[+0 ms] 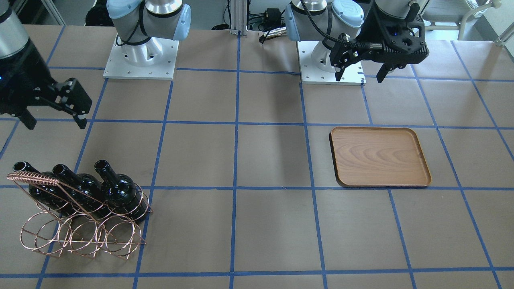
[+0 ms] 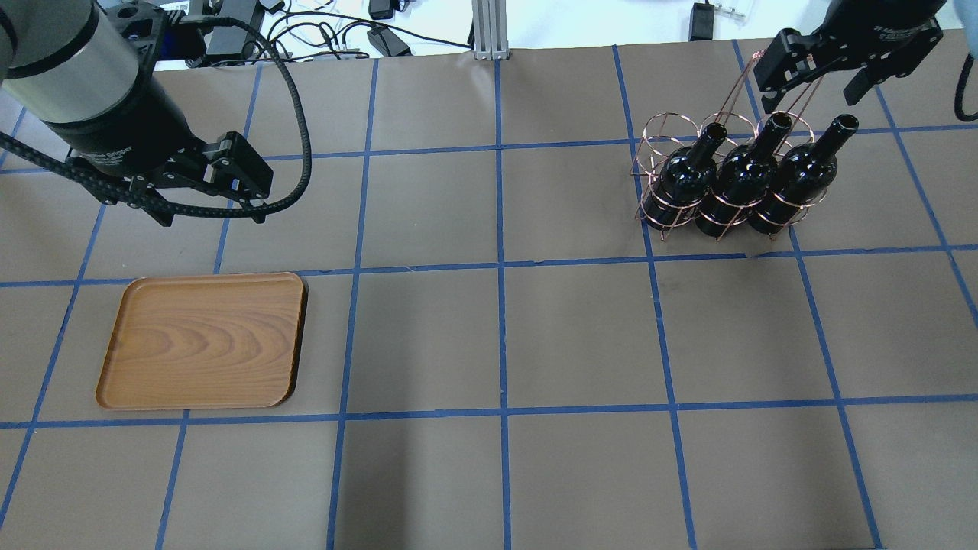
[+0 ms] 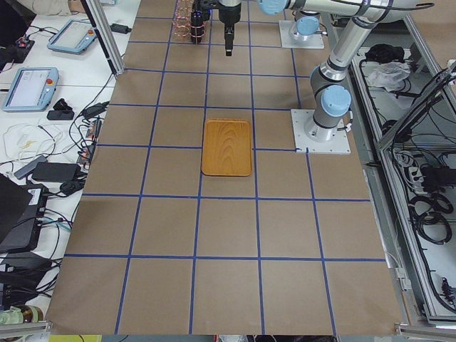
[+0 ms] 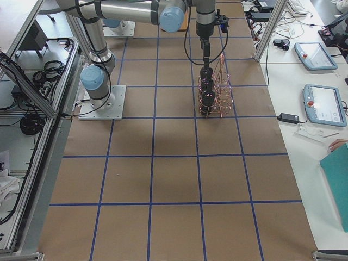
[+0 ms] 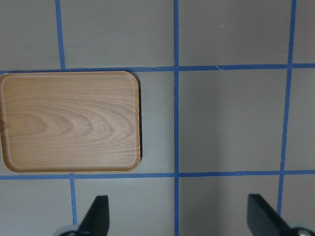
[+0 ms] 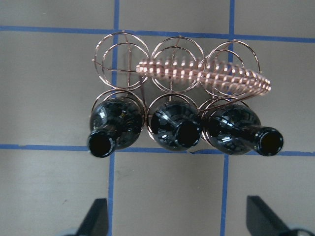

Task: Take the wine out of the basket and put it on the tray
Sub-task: 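Lower the right gripper over the copper wine rack toward the middle bottle, then close the right gripper on the neck of the middle dark bottle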

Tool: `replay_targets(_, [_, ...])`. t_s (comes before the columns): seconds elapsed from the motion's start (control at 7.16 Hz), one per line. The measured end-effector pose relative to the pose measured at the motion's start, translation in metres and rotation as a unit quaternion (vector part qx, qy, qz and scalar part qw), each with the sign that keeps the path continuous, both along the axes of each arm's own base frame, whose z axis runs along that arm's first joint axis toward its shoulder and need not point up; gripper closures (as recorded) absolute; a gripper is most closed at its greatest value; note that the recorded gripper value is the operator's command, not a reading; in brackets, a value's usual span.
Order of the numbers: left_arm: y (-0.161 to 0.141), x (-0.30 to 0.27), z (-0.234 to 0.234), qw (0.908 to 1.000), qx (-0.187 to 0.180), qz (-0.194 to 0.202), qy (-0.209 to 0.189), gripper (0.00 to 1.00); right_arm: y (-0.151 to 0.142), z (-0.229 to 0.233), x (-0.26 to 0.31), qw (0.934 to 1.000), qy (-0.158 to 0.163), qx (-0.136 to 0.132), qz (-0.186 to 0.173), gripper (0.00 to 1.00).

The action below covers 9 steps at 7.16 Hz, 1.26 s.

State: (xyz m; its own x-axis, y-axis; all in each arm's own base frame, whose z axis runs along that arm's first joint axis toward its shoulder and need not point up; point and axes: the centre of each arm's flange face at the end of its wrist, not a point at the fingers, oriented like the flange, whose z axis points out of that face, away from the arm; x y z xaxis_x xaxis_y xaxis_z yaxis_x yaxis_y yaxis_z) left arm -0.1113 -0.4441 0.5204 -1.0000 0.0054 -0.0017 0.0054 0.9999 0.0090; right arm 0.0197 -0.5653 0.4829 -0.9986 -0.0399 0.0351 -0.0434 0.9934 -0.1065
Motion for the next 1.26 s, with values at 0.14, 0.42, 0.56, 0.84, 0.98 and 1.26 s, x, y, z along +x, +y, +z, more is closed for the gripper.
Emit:
replay_targets(0.14, [0.001, 0.0, 0.0, 1.0, 0.001, 0.0, 0.0, 0.0, -0.009, -0.013, -0.007, 1.0, -0.002, 0.005, -0.006, 0.13])
replay_targets(0.42, [0.001, 0.0, 0.0, 1.0, 0.001, 0.0, -0.002, 0.0, -0.022, -0.034, -0.01, 0.9992, -0.009, 0.012, -0.037, 0.16])
replay_targets(0.56, [0.001, 0.001, 0.0, 1.0, 0.002, 0.0, -0.003, 0.0, -0.029, -0.047, -0.009, 0.9987, -0.011, 0.012, -0.047, 0.17])
replay_targets(0.84, [0.001, 0.001, 0.0, 1.0, 0.002, -0.001, -0.004, 0.0, -0.038, -0.069, 0.001, 0.999, -0.012, 0.018, -0.04, 0.26])
replay_targets(0.98, [0.001, 0.001, 0.0, 1.0, 0.003, 0.0, -0.005, 0.0, -0.042, -0.078, 0.002, 0.9994, -0.01, 0.021, -0.027, 0.3])
replay_targets(1.26, [0.001, 0.002, 0.0, 1.0, 0.004, -0.001, -0.005, 0.0, -0.045, -0.084, 0.001, 0.9995, -0.007, 0.026, -0.015, 0.43])
